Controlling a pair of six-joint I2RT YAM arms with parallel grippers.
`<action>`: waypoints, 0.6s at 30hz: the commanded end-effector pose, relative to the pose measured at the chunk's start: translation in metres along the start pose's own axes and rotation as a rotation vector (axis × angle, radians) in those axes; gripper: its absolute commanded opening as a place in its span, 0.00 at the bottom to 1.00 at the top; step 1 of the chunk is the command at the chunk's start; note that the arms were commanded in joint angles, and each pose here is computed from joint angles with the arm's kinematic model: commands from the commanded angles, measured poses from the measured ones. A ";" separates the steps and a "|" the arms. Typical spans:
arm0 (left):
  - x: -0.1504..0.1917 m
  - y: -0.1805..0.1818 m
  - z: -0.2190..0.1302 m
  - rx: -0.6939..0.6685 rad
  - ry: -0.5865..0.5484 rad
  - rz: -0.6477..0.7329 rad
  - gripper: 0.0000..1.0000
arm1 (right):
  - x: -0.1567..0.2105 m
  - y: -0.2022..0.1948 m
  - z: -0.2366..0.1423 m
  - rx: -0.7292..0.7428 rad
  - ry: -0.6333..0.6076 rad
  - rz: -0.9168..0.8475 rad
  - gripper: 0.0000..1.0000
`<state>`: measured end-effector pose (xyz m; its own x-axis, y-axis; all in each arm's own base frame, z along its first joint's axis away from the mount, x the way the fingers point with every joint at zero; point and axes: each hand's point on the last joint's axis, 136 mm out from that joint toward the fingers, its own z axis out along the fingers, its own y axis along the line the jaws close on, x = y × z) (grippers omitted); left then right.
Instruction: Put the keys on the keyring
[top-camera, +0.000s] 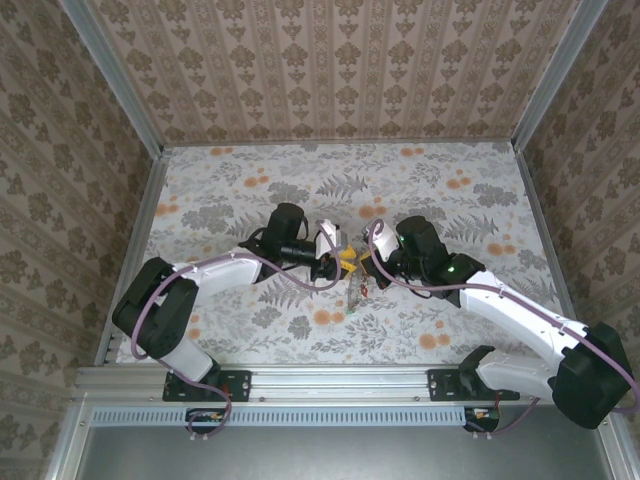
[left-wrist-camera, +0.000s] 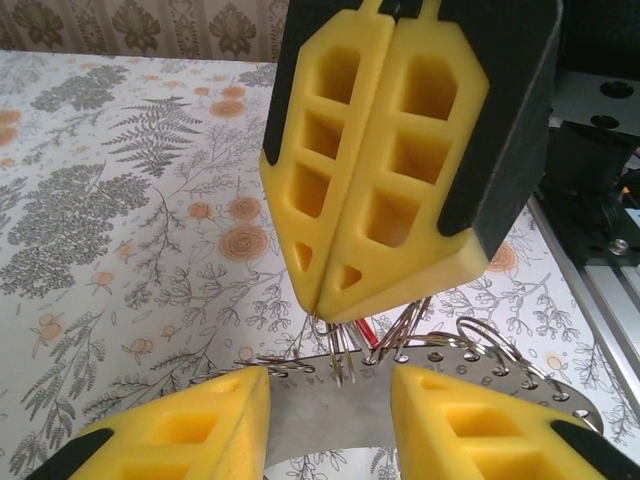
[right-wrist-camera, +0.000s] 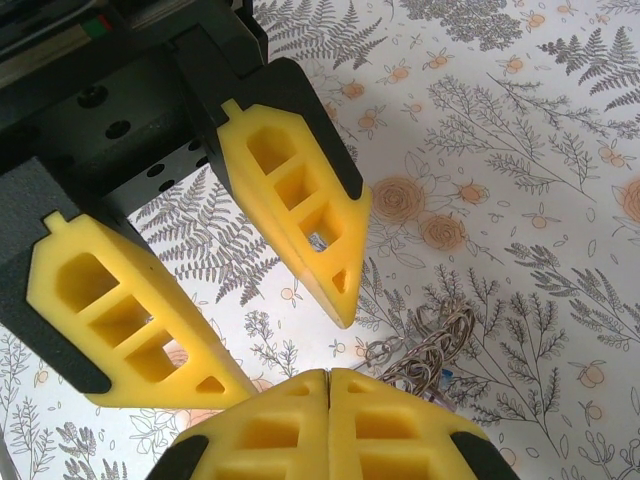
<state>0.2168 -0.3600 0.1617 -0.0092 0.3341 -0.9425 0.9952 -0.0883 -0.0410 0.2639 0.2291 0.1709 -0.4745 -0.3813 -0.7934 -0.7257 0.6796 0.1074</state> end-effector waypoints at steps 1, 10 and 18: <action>-0.004 -0.005 0.001 0.042 0.005 0.012 0.36 | -0.019 0.002 -0.010 -0.003 -0.059 -0.023 0.00; -0.005 -0.004 0.007 0.066 0.014 0.005 0.36 | -0.020 0.002 -0.010 -0.004 -0.060 -0.023 0.00; -0.001 -0.002 0.012 0.073 0.038 0.005 0.31 | -0.019 0.002 -0.009 -0.005 -0.060 -0.023 0.00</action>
<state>0.2162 -0.3663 0.1555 -0.0250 0.3750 -0.9267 0.9901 -0.1185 -0.0747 0.2639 0.2291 0.1711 -0.4745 -0.3808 -0.7936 -0.7255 0.6797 0.1076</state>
